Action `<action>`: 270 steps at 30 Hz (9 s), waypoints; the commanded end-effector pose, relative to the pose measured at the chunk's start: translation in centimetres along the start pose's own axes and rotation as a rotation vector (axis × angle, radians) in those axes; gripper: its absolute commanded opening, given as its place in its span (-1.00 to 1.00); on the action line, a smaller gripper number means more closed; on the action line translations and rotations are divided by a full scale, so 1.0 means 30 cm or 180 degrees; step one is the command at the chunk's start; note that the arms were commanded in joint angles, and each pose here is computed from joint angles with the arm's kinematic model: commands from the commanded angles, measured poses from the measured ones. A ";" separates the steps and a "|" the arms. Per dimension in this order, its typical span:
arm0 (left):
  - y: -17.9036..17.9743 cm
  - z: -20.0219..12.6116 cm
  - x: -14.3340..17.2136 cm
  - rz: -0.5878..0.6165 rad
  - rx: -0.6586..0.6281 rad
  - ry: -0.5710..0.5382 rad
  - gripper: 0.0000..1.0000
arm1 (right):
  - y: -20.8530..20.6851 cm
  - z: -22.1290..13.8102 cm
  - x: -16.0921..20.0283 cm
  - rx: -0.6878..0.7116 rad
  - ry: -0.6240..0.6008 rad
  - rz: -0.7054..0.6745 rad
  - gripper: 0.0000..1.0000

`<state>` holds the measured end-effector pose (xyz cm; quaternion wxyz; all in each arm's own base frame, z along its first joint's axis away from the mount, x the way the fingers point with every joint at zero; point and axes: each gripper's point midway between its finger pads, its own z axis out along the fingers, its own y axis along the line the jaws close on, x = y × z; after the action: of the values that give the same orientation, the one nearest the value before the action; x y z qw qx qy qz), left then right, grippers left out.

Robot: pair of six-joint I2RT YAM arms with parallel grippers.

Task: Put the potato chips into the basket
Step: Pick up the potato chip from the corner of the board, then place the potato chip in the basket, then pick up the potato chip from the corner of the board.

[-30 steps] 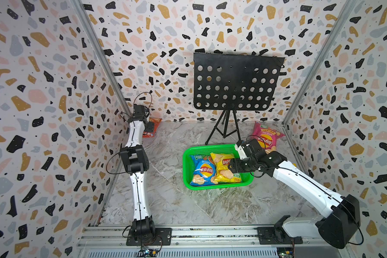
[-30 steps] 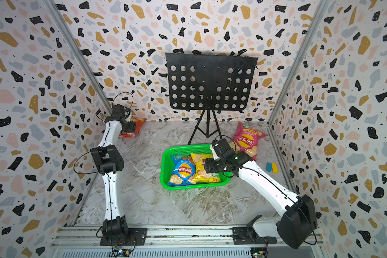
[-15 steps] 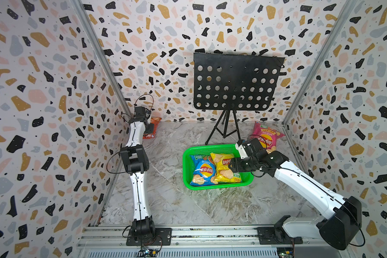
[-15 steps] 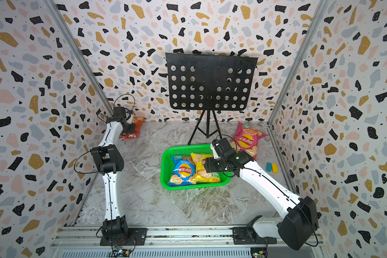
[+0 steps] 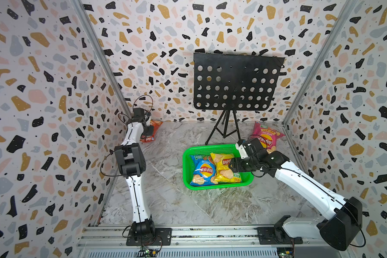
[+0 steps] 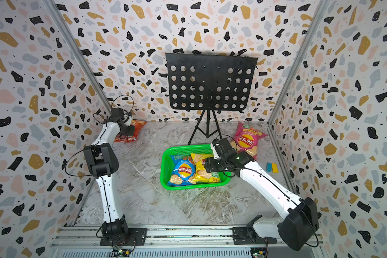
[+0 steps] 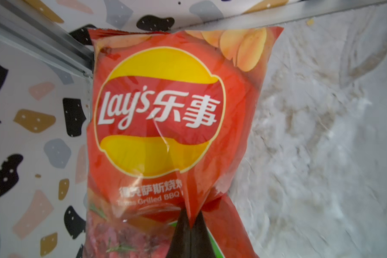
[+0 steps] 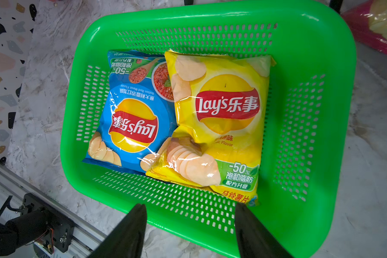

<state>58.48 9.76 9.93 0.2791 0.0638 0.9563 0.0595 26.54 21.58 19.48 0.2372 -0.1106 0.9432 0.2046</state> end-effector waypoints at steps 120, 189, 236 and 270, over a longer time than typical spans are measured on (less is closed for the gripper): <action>-0.666 -0.771 0.690 0.0376 0.1071 -0.0091 0.99 | 0.279 0.103 0.199 -0.0597 0.0960 -0.1148 -0.89; -0.631 -0.742 0.696 0.0378 0.0847 -0.0072 1.00 | -0.670 -0.197 -0.158 0.1219 -0.0493 0.1722 0.66; -0.629 -0.740 0.697 0.0381 0.0834 -0.0070 0.99 | -1.108 0.119 -0.462 0.1603 0.0080 0.1671 0.45; -0.646 -0.766 0.693 0.0390 0.0956 -0.0138 0.99 | -0.861 -0.298 -0.493 0.1354 -0.1106 0.1927 -1.00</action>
<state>26.94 -7.52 14.77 0.2686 0.1615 0.9480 -0.0560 43.84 -4.35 22.04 0.2904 0.2488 0.9226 0.0501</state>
